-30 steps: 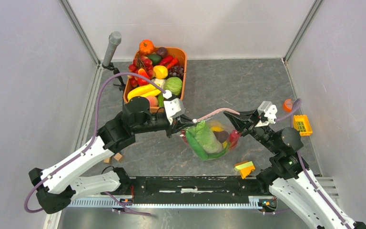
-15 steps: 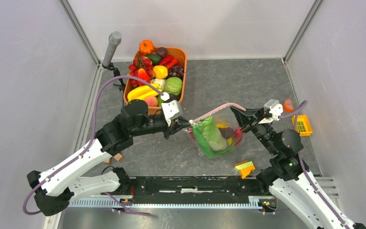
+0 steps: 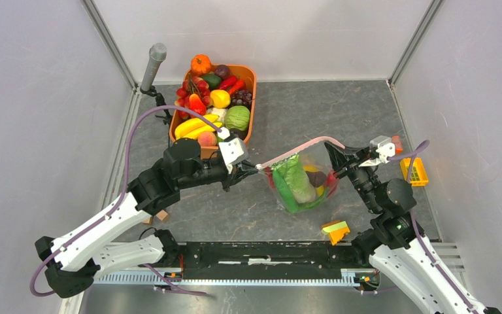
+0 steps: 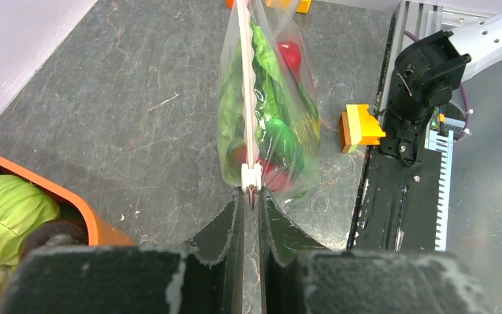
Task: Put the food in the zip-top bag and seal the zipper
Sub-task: Zip the zipper food storage bag at the center of the board.
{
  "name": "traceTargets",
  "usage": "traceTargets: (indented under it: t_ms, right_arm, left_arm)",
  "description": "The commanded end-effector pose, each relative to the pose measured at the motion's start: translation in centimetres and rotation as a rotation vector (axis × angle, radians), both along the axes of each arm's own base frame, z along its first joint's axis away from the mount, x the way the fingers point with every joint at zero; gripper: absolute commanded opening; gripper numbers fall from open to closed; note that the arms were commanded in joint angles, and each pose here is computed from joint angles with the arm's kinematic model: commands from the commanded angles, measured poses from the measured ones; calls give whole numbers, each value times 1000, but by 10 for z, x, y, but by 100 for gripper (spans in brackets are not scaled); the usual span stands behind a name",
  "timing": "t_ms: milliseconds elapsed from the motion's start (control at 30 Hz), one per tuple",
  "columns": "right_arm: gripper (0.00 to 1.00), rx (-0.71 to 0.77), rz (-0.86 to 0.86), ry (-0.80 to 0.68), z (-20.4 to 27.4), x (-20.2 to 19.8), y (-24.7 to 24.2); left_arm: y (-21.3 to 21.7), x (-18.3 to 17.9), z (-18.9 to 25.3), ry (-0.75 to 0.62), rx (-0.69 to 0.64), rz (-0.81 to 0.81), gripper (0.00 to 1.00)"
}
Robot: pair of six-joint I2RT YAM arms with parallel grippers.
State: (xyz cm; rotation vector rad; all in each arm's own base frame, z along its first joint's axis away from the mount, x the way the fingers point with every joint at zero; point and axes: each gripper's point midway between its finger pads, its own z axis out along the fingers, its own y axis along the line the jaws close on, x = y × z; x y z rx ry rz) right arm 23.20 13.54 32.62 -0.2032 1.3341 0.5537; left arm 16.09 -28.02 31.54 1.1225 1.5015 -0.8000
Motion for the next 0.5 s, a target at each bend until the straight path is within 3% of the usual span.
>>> traceTargets:
  t_ms: [0, 267, 367, 467]
  right_arm:
    - [0, 54, -124, -28, 13, 7, -23]
    - [0, 41, -132, -24, 13, 9, -23]
    - [0, 36, -131, -23, 13, 9, -23]
    - [0, 15, -101, -15, 13, 9, -17]
  left_arm:
    - [8, 0, 5, -38, 4, 11, 2]
    - [9, 4, 6, -41, 2, 33, 5]
    - [10, 7, 9, -42, -10, 55, 33]
    - [10, 10, 14, -35, -43, 83, 69]
